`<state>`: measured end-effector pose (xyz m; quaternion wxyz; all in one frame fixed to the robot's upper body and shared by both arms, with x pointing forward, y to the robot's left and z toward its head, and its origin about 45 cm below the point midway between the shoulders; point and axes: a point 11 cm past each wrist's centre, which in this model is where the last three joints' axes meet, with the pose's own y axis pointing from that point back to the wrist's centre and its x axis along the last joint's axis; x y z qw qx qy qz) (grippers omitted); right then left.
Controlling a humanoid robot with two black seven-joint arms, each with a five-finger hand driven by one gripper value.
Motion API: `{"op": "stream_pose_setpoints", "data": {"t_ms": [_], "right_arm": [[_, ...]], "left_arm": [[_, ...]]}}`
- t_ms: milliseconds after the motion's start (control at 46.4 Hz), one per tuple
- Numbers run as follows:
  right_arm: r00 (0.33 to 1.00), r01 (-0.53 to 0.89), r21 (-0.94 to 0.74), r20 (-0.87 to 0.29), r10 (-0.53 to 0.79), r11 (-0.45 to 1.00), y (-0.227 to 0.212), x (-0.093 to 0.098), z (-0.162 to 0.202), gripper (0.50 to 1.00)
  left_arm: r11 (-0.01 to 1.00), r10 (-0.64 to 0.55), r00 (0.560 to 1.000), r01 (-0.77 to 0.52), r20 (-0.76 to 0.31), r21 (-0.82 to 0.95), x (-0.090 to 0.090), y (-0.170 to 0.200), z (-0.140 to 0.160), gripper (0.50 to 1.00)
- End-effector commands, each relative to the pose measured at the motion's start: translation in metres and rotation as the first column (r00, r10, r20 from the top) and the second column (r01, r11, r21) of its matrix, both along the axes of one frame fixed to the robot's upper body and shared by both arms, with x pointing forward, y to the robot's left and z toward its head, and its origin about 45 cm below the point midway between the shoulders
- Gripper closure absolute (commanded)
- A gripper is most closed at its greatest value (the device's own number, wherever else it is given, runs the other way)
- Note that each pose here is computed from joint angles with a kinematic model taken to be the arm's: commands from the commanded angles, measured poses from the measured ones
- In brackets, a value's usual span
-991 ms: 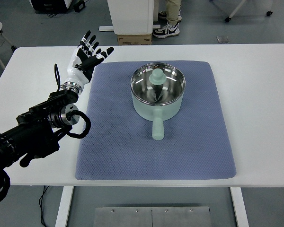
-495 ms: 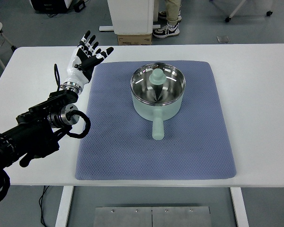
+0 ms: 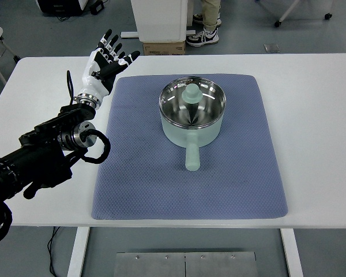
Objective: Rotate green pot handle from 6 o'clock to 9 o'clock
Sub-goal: 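Lift the left hand up and away from the table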
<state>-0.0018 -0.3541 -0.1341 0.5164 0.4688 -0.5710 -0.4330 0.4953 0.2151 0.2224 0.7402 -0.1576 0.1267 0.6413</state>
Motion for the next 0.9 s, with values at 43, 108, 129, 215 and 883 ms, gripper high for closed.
{"op": "stream_pose_setpoints", "data": {"t_ms": [43,108,129,215,883], "right_arm": [[1.000,0.000,0.000,0.000,0.000,1.000,0.000,0.000,0.000,0.500],[1.000,0.000,0.000,0.000,0.000,1.000,0.000,0.000,0.000,0.500],[1.000,0.001,0.000,0.000,-0.001,1.000,0.000,0.000,0.000,0.500],[1.000,0.001,0.000,0.000,-0.001,1.000,0.000,0.000,0.000,0.500],[1.000,0.001,0.000,0.000,-0.001,1.000,0.000,0.000,0.000,0.500]], "left_arm": [[1.000,-0.004,1.000,0.004,0.018,0.001,0.004,-0.001,0.009,0.500],[1.000,-0.012,0.999,0.011,0.033,0.003,0.006,-0.001,0.016,0.500],[1.000,-0.018,0.999,0.018,0.040,0.001,0.007,-0.001,0.019,0.500],[0.999,-0.050,0.996,0.051,0.073,-0.015,0.011,-0.003,0.032,0.500],[0.921,-0.321,0.896,0.221,0.306,0.320,0.006,-0.025,0.147,0.500]]}}
